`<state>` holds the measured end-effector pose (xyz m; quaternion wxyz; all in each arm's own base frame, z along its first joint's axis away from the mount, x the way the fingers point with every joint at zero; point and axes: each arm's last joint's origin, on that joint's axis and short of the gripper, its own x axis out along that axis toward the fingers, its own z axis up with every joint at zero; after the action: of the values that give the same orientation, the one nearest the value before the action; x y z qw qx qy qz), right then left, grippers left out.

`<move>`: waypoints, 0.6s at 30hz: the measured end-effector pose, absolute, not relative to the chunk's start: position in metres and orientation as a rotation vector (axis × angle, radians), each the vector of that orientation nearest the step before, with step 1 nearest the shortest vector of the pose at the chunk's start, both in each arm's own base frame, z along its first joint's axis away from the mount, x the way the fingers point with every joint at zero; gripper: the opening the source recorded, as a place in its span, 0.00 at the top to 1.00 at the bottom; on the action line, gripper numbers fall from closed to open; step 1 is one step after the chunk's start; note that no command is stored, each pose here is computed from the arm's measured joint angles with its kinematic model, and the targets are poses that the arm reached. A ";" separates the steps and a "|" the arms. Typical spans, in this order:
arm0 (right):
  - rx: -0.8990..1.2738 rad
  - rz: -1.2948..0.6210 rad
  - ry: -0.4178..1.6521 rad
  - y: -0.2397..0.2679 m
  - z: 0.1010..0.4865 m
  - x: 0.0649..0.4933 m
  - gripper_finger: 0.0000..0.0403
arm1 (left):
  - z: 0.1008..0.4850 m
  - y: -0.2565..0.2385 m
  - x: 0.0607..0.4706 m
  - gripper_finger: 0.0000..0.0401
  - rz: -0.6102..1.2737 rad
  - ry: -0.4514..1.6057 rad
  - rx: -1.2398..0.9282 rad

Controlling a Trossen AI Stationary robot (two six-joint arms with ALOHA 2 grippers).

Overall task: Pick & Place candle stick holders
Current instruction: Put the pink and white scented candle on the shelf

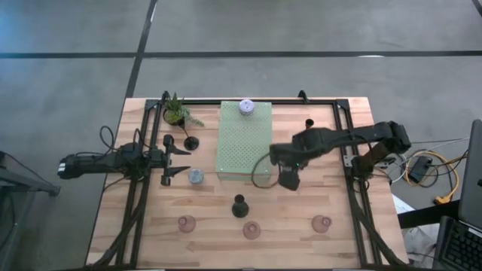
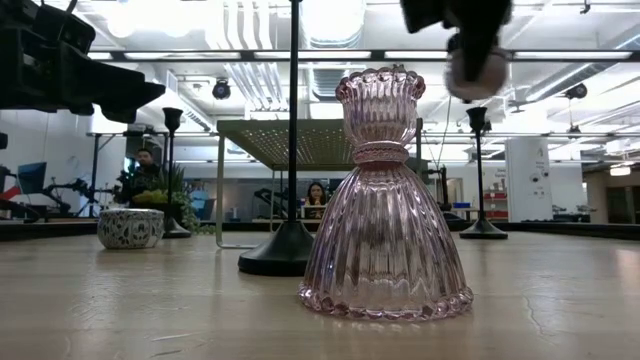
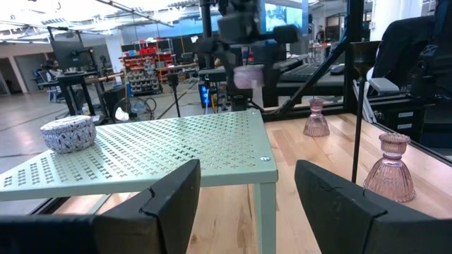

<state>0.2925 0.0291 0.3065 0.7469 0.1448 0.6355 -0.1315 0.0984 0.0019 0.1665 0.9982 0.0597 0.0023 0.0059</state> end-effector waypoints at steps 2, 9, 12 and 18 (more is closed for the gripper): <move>0.303 -0.277 1.378 0.021 0.310 0.299 0.28 | 0.167 0.002 0.098 0.41 0.012 0.004 0.120; 0.219 -0.224 1.391 -0.001 0.311 0.331 0.28 | 0.166 0.002 0.098 0.41 0.012 0.005 0.120; 0.187 -0.203 1.406 -0.007 0.310 0.344 0.28 | 0.167 0.002 0.098 0.41 0.012 0.005 0.120; 0.127 -0.155 1.417 -0.014 0.305 0.372 0.28 | 0.167 0.002 0.098 0.41 0.012 0.004 0.120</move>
<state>0.3723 -0.0145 0.3049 0.7548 0.0583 0.6495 -0.0709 0.0984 0.0019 0.1665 0.9982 0.0597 0.0022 0.0060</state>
